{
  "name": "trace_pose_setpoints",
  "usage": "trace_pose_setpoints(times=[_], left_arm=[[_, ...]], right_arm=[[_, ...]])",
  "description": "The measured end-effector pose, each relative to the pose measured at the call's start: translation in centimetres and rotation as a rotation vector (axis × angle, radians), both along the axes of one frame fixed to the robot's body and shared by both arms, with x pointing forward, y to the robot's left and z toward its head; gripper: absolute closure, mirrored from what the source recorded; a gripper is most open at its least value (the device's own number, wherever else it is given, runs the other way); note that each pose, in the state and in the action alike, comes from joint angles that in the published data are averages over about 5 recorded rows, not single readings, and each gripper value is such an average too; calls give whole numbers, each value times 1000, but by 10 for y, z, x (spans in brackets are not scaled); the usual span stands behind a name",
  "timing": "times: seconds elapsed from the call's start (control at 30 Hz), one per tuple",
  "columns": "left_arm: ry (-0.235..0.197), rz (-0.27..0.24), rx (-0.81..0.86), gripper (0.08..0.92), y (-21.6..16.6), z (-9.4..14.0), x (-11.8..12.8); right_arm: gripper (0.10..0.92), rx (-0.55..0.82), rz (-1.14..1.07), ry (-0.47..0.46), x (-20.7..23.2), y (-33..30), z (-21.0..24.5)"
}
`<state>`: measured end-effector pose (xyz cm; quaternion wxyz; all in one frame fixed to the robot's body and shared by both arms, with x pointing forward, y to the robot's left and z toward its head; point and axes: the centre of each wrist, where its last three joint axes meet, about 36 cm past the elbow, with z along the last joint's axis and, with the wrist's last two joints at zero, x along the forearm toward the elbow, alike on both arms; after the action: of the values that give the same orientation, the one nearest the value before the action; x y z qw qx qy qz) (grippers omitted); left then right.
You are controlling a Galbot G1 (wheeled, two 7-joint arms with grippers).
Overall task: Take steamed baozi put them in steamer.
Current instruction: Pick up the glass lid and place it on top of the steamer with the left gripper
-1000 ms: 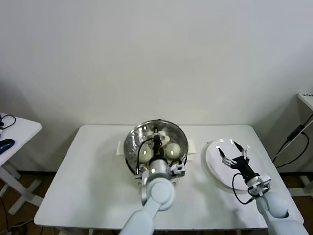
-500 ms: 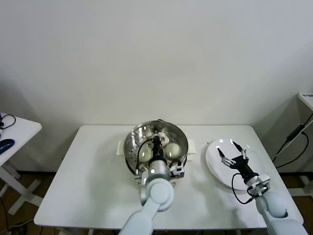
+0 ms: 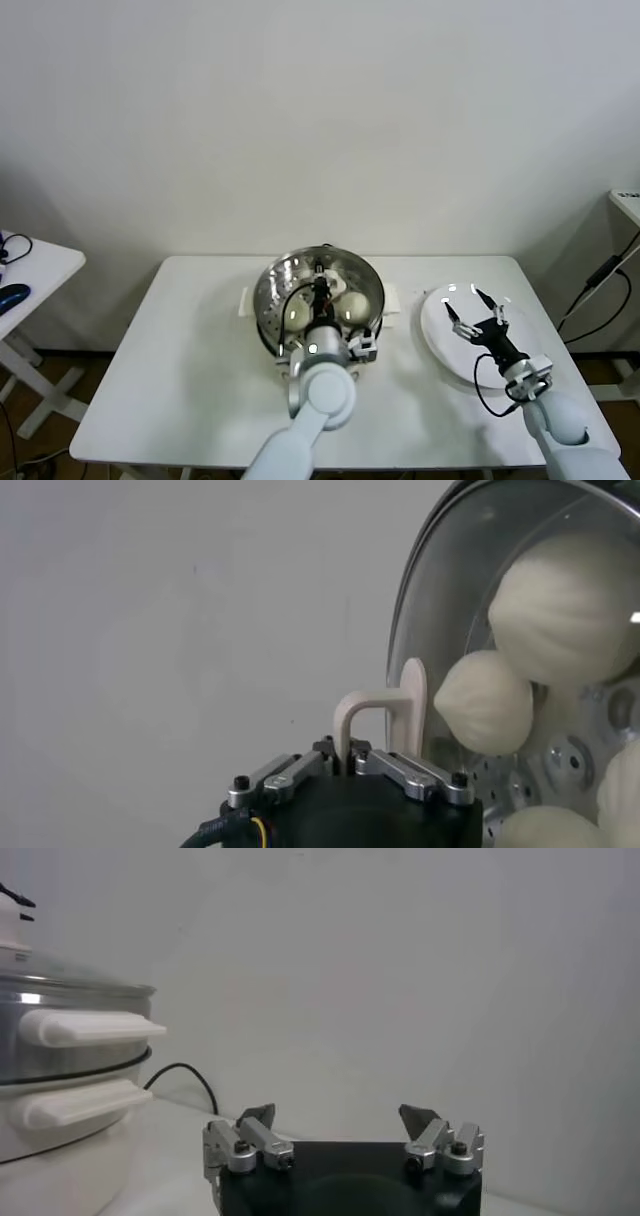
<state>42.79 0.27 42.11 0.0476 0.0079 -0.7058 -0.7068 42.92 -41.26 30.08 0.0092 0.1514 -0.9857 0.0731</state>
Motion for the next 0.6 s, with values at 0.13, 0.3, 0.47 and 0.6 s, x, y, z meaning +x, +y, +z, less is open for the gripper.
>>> trace_pose_setpoints(times=[0.13, 0.3, 0.47, 0.6], left_arm=[[4, -4, -5, 844, 0, 0, -1], [4, -9, -8, 778, 3, 2, -3], [1, -9, -6, 632, 7, 2, -3], [-6, -11, -6, 519, 9, 4, -5]], right_arm=[[200, -1, 0, -1, 1, 0, 0], [200, -3, 1, -1, 2, 0, 0], [200, -6, 4, 0, 3, 0, 0], [200, -7, 7, 0, 4, 0, -1]])
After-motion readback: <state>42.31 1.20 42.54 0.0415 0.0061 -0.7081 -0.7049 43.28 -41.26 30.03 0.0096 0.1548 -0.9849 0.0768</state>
